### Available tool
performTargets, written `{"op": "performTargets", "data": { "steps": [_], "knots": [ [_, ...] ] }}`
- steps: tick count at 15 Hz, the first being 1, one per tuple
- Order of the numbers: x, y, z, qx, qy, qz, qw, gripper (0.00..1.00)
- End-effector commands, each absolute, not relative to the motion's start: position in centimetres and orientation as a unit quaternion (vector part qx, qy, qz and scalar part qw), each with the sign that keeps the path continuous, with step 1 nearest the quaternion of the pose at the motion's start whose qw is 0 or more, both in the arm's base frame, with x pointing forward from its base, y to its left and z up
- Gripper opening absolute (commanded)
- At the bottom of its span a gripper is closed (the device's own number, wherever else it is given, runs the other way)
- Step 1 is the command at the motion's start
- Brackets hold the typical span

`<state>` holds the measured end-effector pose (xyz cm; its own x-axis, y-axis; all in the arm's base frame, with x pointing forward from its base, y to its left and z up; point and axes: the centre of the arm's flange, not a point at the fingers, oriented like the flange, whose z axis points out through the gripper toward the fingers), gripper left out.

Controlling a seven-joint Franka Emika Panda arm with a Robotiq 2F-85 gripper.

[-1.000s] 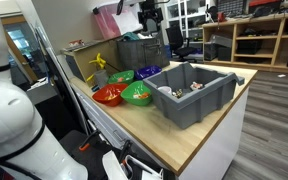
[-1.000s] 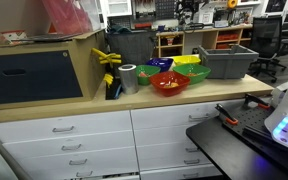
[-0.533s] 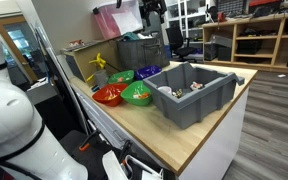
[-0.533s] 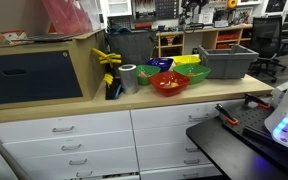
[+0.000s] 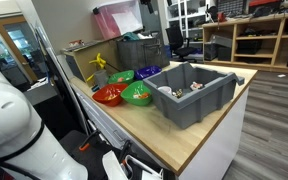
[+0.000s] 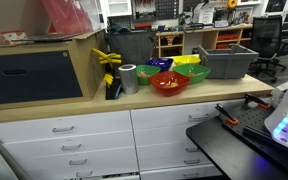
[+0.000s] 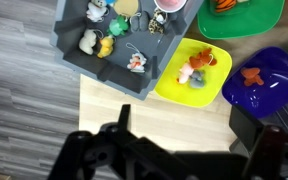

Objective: Move two items from the grey object to the green bowl

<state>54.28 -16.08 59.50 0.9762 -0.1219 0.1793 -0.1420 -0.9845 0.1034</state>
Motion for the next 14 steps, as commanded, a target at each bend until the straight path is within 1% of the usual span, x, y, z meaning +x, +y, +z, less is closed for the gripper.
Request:
{"op": "performTargets", "data": {
  "steps": [1,5,8,9,11,14],
  "knots": [
    [48.1,-17.8,60.8,0.99,-0.041,0.12,0.061,1.0],
    [43.8,-18.3,60.6,0.99,-0.046,0.126,0.052,1.0],
    [41.0,-16.6,59.5,0.995,-0.07,0.066,0.032,1.0],
    [43.8,-18.1,60.2,0.994,-0.061,0.088,0.037,1.0],
    [42.4,-17.5,59.6,0.995,-0.065,0.072,0.03,1.0],
    [42.0,-17.4,59.5,0.995,-0.065,0.072,0.028,1.0]
  ]
}}
